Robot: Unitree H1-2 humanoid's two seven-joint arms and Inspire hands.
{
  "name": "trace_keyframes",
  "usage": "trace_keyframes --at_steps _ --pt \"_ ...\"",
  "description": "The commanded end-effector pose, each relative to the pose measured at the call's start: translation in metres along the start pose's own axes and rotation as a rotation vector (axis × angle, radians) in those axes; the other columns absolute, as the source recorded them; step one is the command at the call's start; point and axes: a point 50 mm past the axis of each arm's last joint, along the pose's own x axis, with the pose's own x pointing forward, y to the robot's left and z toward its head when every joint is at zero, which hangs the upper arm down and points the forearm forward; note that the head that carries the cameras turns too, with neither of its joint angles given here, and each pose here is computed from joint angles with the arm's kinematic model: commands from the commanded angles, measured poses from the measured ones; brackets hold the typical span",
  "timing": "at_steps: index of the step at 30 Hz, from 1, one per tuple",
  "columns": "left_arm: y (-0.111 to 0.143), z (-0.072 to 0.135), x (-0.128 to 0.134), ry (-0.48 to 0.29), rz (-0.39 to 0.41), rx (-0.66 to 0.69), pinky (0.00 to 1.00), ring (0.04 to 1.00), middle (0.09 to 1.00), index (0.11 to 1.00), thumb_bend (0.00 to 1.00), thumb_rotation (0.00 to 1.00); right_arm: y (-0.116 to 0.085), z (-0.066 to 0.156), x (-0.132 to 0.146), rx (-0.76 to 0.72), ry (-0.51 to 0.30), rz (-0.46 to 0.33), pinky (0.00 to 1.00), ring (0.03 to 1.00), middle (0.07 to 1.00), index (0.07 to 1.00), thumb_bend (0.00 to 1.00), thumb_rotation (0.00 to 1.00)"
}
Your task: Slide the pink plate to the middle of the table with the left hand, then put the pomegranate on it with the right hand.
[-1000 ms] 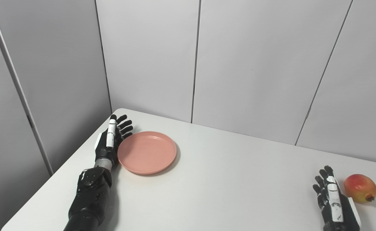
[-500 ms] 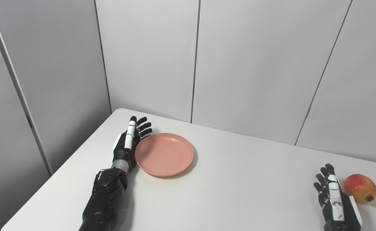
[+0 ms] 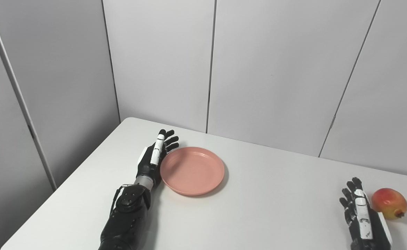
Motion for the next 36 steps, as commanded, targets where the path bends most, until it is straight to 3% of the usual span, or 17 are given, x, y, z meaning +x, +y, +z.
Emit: trace_keyframes --at_steps 1,36 --pt "-0.008 0.013 0.006 -0.026 -0.031 0.02 0.84 0.857 0.852 0.841 0.62 1.0 0.002 0.018 0.012 -0.008 -0.066 0.011 1.0 1.0 1.0 1.0 0.43 0.88" --pt "-0.062 0.007 -0.021 0.028 -0.174 0.064 0.86 0.874 0.868 0.854 0.59 1.0 0.018 0.015 0.016 -0.005 -0.04 -0.032 0.98 0.955 0.963 0.972 0.58 0.8"
